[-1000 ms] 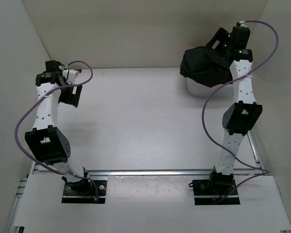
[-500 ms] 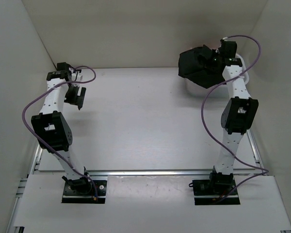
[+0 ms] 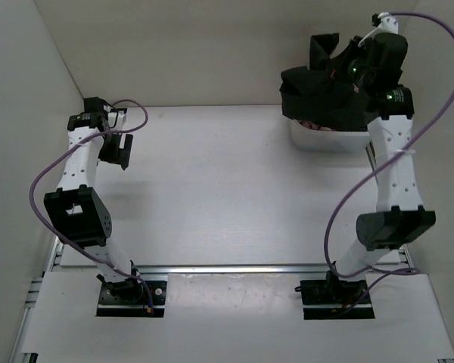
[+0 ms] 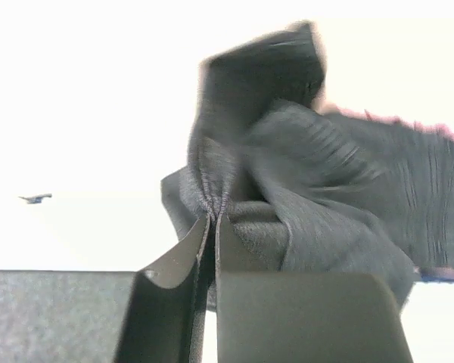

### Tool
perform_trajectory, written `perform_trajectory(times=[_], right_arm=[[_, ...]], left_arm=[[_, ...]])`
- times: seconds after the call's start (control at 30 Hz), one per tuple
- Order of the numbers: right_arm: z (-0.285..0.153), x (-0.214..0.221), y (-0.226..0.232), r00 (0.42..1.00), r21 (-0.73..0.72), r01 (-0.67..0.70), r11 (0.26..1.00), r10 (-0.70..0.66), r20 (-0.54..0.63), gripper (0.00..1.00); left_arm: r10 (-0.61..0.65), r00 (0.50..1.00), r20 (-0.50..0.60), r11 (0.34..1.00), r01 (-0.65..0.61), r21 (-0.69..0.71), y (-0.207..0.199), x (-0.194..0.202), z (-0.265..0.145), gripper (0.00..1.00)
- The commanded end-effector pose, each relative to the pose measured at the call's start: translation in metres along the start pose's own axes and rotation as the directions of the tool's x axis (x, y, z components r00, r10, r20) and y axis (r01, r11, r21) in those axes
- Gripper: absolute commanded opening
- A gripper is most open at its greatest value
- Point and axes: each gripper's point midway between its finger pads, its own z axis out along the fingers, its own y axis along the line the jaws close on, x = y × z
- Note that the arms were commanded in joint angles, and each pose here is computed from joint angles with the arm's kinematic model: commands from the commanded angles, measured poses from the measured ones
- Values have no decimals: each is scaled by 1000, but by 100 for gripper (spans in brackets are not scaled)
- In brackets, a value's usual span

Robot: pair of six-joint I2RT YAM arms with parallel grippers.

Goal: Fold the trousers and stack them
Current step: Grab the trousers from the pile

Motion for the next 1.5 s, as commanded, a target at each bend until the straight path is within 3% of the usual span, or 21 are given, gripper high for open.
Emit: perform_trajectory(times=[0.0, 0.13, 0.23, 0.4, 0.53, 0.57, 0.67, 0.73, 0.8, 0.83, 0.87, 0.93, 0.97, 1.03, 1.07, 1.1, 1.13, 1.2, 1.23, 1.37, 1.47], right_arm=[[-83, -98, 61, 944, -80, 118, 990, -87, 319, 0], [-143, -122, 136, 887, -212, 237, 948, -122, 445, 0], [-192, -111, 228, 866, -438, 288, 851, -36, 499, 0], [-236, -98, 320, 861, -673, 304, 674, 108, 497, 0], [-227, -25, 401, 935, -803, 272, 530, 53, 352, 0], [-201, 20, 421, 960, -822, 250, 511, -18, 281, 0], [-159, 120, 432, 970, -817, 211, 537, -217, 108, 0], [-142, 185, 424, 935, -814, 189, 550, -355, -23, 4], [-146, 226, 418, 887, -849, 143, 508, -447, -118, 34], [-151, 254, 407, 834, -861, 112, 495, -518, -189, 68], [-155, 261, 400, 809, -874, 91, 477, -547, -214, 81], [-170, 265, 382, 770, -883, 69, 464, -587, -249, 94], [-170, 263, 369, 760, -866, 80, 494, -592, -267, 99], [-176, 217, 341, 825, -821, 99, 562, -508, -248, 99], [-159, 235, 319, 824, -780, 99, 617, -490, -283, 99], [-151, 195, 285, 880, -695, 126, 707, -403, -250, 99], [-122, 199, 236, 888, -562, 90, 822, -322, -328, 99], [-111, 172, 171, 930, -334, 27, 942, -147, -337, 99], [-96, 163, 116, 938, -171, -4, 985, -55, -342, 99], [-88, 189, -7, 920, 165, -88, 982, 143, -365, 99], [-74, 193, -49, 929, 246, -108, 963, 186, -320, 99]], left_arm=[[-21, 993, 117, 1000, 19, 17, -3, -10, -33, 100], [-23, 989, 145, 1000, 20, 19, -3, -11, -42, 100], [-25, 985, 171, 1000, 23, 12, -1, -12, -52, 100], [-18, 977, 211, 1000, 19, -1, 2, -15, -66, 100], [-10, 973, 232, 999, 19, -37, 8, -16, -76, 100], [-11, 972, 233, 998, 27, -63, 13, -17, -77, 100], [-21, 974, 225, 990, 51, -128, 27, -13, -78, 100], [-34, 975, 221, 979, 77, -187, 40, -8, -77, 100], [-55, 973, 225, 970, 106, -219, 56, -2, -77, 100], [-49, 973, 225, 968, 102, -227, 60, 1, -77, 100], [-40, 972, 231, 966, 97, -241, 63, -1, -78, 100], [-27, 980, 197, 964, 77, -253, 67, 7, -72, 100], [-27, 983, 183, 966, 72, -248, 65, 11, -67, 100], [29, 986, 165, 979, 6, -204, 51, 10, -57, 100], [51, 988, 146, 984, -24, -177, 41, 14, -49, 100], [67, 988, 142, 987, -44, -154, 32, 15, -45, 100], [128, 983, 134, 989, -116, -94, 9, 16, -36, 100], [188, 973, 132, 982, -185, -36, -18, 17, -27, 100], [255, 963, 89, 966, -257, 13, -46, 27, -12, 100], [407, 912, -49, 913, -406, 40, -97, 54, 29, 100], [453, 884, -117, 890, -456, 0, -109, 62, 56, 100]])
